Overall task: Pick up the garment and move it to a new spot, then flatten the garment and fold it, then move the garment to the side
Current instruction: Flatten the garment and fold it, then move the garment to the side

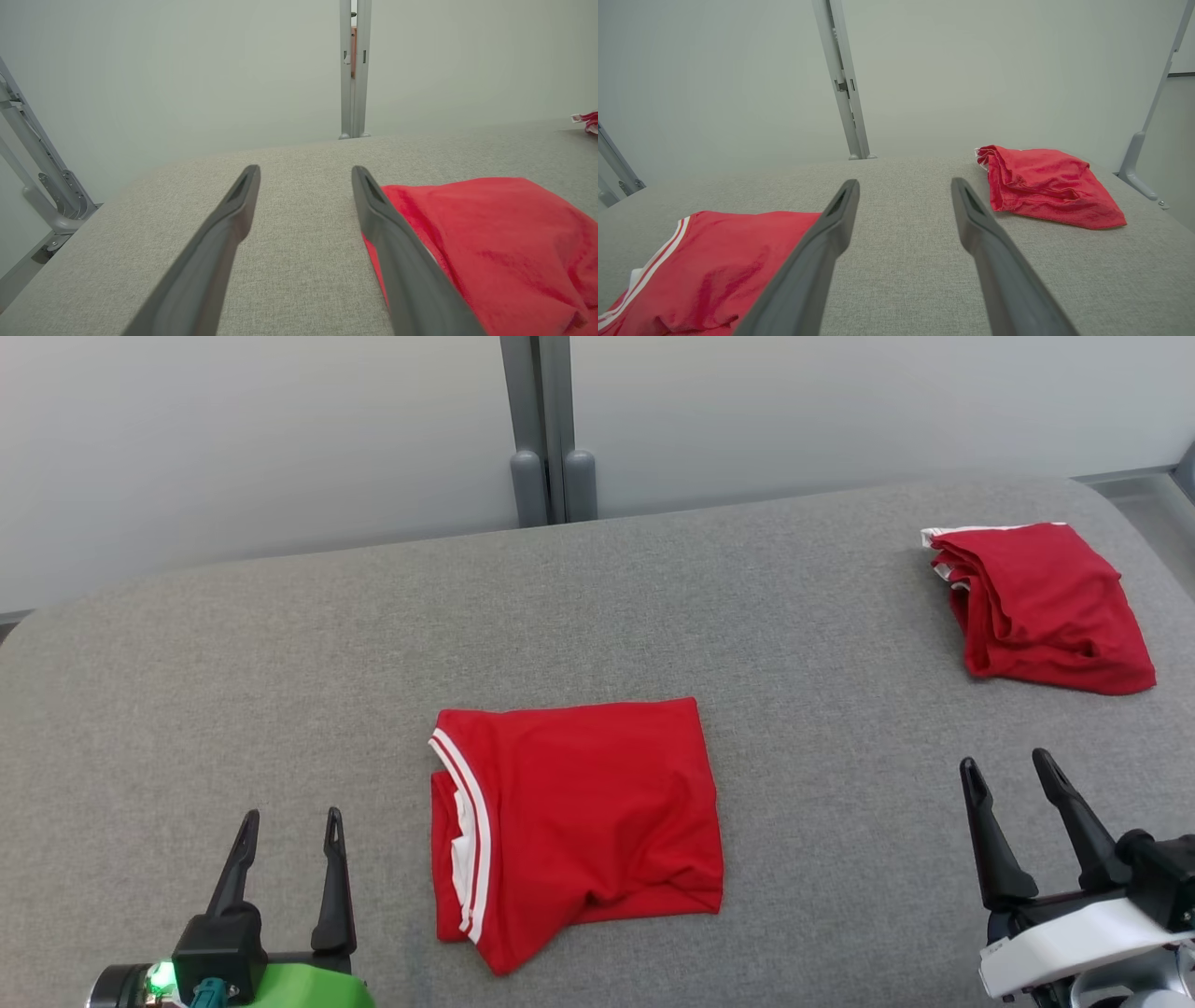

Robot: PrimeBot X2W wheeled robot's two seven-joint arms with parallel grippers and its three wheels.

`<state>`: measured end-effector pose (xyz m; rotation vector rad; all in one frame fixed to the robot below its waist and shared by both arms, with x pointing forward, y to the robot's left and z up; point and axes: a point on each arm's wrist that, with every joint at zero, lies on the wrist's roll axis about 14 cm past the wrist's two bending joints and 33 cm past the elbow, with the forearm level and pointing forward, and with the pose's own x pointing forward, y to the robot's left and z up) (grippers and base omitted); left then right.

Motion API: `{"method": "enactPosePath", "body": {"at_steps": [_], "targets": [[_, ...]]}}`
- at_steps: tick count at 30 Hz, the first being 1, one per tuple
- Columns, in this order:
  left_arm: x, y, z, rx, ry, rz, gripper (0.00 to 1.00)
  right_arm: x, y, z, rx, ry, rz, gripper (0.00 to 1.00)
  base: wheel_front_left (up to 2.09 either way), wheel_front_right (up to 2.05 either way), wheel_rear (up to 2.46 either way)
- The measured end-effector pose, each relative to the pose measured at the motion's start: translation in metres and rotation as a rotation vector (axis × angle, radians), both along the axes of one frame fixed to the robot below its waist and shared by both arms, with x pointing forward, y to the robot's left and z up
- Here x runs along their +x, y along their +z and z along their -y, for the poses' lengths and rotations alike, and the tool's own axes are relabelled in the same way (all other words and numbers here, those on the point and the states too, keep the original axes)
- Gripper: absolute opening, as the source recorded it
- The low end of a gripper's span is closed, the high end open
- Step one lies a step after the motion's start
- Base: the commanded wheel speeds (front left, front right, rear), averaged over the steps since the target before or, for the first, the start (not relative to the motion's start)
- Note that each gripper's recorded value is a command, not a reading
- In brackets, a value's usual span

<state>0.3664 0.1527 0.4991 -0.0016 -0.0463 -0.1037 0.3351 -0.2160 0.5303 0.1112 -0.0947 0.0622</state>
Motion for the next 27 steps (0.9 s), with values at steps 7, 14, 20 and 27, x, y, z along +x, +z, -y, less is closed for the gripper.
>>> {"method": "enactPosePath", "body": {"at_steps": [7,14,20,27], "targets": [[-0.009,0.0,-0.007,-0.004,0.02,-0.002,1.0,-0.008,0.001,-0.007,-0.005,0.015,-0.012,1.0,0.0,0.0,0.0],[-0.009,-0.002,-0.011,-0.011,0.031,-0.007,1.0,-0.009,0.001,-0.009,-0.007,0.017,-0.018,1.0,0.0,0.0,0.0],[-0.009,-0.001,-0.012,-0.01,0.039,-0.002,1.0,-0.009,0.001,-0.009,-0.008,0.018,-0.021,1.0,0.0,0.0,0.0],[-0.005,0.002,-0.011,-0.011,0.038,0.01,1.0,-0.006,-0.006,-0.008,-0.008,0.019,-0.05,1.0,0.0,0.0,0.0]]}}
